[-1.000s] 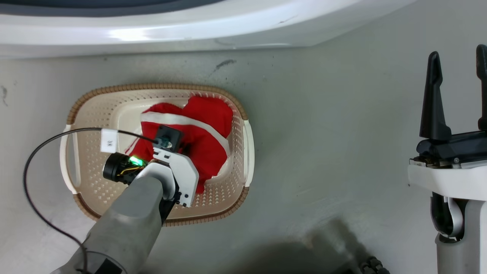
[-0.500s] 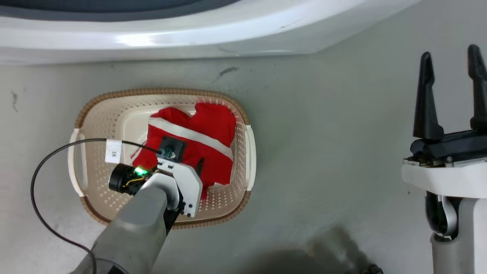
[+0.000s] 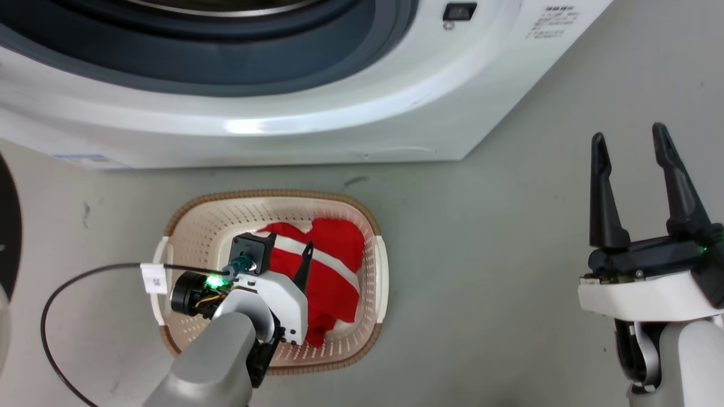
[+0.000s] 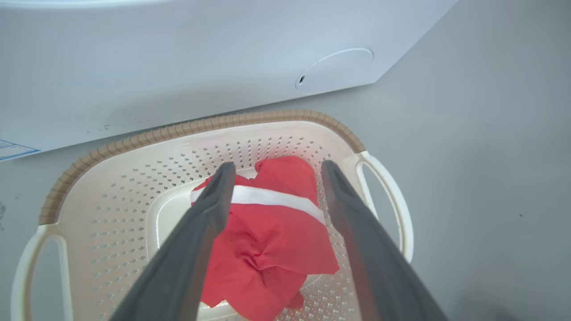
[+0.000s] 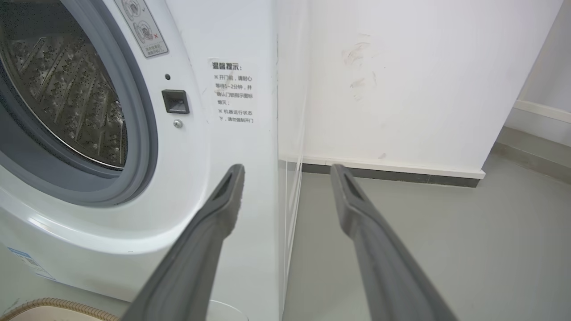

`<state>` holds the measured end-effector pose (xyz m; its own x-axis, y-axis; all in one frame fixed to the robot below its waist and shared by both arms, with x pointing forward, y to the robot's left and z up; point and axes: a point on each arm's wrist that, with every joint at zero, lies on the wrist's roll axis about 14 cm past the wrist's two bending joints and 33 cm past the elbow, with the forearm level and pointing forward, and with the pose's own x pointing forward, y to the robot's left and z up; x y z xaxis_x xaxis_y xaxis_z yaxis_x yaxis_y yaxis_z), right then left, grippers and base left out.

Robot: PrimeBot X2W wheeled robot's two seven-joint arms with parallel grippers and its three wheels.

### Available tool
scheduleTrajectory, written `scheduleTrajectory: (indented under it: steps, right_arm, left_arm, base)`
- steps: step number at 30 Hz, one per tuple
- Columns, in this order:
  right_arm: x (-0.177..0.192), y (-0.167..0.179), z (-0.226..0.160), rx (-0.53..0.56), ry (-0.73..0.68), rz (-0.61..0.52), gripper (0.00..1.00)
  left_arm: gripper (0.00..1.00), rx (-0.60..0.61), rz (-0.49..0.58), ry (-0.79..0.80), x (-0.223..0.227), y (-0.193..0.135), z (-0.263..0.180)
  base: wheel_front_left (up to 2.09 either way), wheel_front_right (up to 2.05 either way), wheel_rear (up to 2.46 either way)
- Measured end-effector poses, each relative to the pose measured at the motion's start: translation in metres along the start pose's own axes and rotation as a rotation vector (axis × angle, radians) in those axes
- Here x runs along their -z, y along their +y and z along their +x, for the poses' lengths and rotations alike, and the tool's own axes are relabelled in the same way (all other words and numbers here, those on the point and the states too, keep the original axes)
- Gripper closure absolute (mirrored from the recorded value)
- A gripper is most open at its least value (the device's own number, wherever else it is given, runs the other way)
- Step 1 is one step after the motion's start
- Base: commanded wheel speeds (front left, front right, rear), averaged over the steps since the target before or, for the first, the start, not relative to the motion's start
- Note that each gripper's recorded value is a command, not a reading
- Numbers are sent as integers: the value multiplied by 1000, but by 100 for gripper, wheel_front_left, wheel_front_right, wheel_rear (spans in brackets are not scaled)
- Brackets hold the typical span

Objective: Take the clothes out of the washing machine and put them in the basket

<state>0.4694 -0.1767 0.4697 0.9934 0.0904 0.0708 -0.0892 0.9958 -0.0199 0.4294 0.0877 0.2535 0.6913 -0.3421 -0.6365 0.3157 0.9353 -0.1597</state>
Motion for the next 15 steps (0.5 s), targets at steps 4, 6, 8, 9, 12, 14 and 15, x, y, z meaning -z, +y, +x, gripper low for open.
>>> scheduleTrajectory:
  steps: [4, 6, 8, 9, 12, 14, 15]
  right_arm:
    - [-17, 5, -9, -11, -28, 1, 0]
    - [-24, 8, -13, -17, -41, 4, 0]
    - [-33, 10, -17, -20, -56, 5, 0]
    - [-36, 11, -19, -22, -64, 5, 0]
    - [-45, 14, -27, -27, -78, 6, 0]
    - [-52, 16, -30, -33, -92, 8, 0]
    - [-54, 16, -33, -33, -97, 8, 0]
  left_arm:
    - [0, -34, -8, -138, -35, -1, -22]
    - [0, -62, -5, -198, -49, 2, -35]
    - [0, -92, -12, -259, -62, 5, -50]
    - [0, -105, -13, -290, -69, 6, -57]
    - [0, -156, -17, -394, -92, 12, -80]
    - [0, -193, -25, -457, -105, 16, -97]
    - [0, -207, -26, -487, -111, 18, -105]
  base:
    - [0, 0, 0]
    - [0, 0, 0]
    - [0, 0, 0]
    - [0, 0, 0]
    - [0, 0, 0]
    - [0, 0, 0]
    - [0, 0, 0]
